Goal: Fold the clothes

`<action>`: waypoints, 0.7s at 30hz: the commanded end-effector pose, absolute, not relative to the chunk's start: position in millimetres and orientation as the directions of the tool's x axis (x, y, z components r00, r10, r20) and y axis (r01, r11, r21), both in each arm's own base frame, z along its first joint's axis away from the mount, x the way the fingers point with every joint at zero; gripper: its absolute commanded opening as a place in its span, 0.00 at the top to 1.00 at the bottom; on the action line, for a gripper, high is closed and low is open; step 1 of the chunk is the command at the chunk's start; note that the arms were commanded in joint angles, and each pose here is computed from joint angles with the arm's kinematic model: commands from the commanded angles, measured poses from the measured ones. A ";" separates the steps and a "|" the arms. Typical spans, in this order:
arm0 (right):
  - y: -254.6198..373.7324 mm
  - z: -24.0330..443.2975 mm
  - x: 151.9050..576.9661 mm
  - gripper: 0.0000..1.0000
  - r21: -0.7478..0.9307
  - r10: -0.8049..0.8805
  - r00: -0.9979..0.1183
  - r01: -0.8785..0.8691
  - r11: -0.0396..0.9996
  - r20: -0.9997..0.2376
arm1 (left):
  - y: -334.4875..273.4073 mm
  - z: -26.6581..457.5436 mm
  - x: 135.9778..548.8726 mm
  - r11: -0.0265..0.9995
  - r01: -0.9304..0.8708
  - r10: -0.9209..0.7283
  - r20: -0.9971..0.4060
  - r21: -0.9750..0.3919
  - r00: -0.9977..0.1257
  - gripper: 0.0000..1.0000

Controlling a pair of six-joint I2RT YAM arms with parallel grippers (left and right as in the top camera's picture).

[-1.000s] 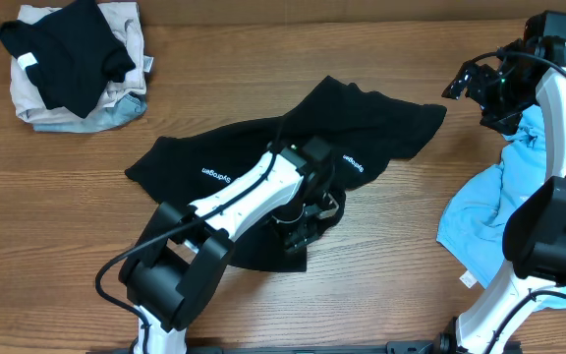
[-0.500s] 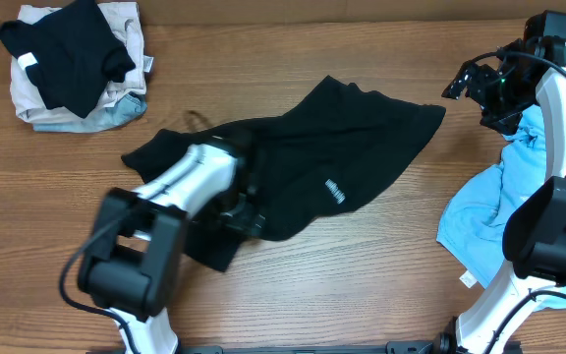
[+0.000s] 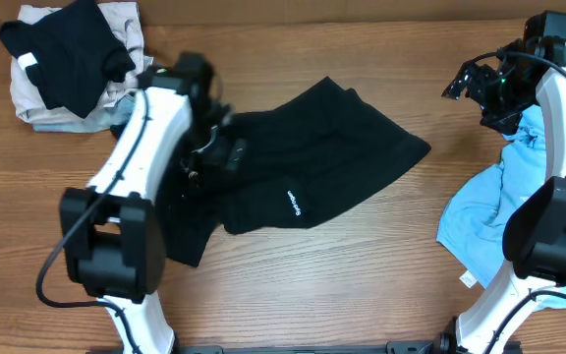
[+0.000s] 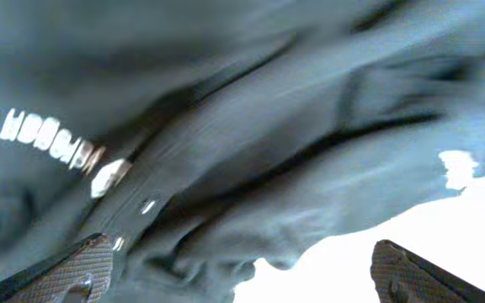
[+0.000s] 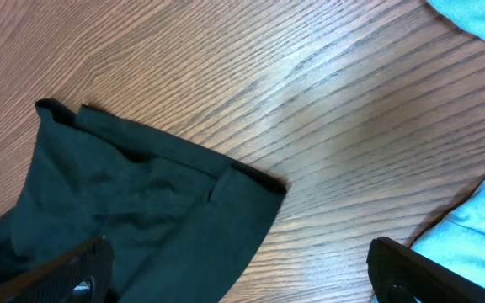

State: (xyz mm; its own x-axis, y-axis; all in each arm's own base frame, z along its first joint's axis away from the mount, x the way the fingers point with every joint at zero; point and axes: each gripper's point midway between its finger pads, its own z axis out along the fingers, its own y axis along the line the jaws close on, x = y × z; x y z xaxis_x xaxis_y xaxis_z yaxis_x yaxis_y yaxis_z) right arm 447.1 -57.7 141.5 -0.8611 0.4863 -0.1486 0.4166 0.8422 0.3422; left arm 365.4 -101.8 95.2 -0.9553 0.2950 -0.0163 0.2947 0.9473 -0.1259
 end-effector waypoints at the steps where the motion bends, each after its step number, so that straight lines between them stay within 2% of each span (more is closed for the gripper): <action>1: -59.0 152.4 446.8 0.00 0.338 0.481 -0.858 0.405 0.849 -0.182 | -151.2 101.3 360.9 0.815 0.563 0.556 -0.090 -0.138 -0.826 0.00; 3: -59.0 152.4 446.9 0.00 0.338 0.481 -0.857 0.405 0.849 -0.182 | -174.7 93.2 360.3 0.746 0.654 0.644 -0.113 -0.127 -0.757 0.00; 6: -59.0 152.3 446.8 0.00 0.338 0.481 -0.858 0.405 0.850 -0.182 | -191.6 75.8 363.1 0.698 0.705 0.695 -0.119 -0.126 -0.709 0.00; 9: -59.1 152.2 446.9 0.00 0.338 0.481 -0.858 0.405 0.850 -0.182 | -210.0 54.1 357.7 0.613 0.765 0.758 -0.129 -0.198 -0.640 0.01; 12: -59.1 152.2 446.9 0.00 0.338 0.481 -0.858 0.405 0.850 -0.182 | -221.0 43.3 351.4 0.551 0.792 0.788 -0.147 -0.264 -0.597 0.07; 14: -59.1 152.2 446.9 0.00 0.338 0.481 -0.858 0.405 0.850 -0.182 | -224.9 39.9 348.5 0.539 0.795 0.794 -0.146 -0.279 -0.590 0.14; 19: -59.1 152.2 446.9 0.00 0.338 0.481 -0.857 0.405 0.850 -0.182 | -242.7 42.1 336.2 0.500 0.804 0.807 -0.163 -0.320 -0.567 0.24; 20: -59.1 152.2 447.0 0.00 0.338 0.481 -0.857 0.405 0.850 -0.183 | -244.8 42.1 333.9 0.495 0.807 0.812 -0.160 -0.321 -0.562 0.27; 21: -59.1 152.2 447.0 0.00 0.338 0.481 -0.857 0.405 0.850 -0.183 | -247.6 42.1 330.6 0.488 0.811 0.818 -0.157 -0.323 -0.554 0.34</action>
State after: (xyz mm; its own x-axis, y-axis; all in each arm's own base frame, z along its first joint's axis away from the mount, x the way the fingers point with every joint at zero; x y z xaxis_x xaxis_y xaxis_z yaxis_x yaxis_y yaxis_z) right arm 447.3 -57.9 141.5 -0.8608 0.4866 -0.1493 0.4167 0.8421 0.3424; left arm 340.0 -230.9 38.6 -0.5945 0.7936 -0.1296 0.7881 0.5432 -0.2895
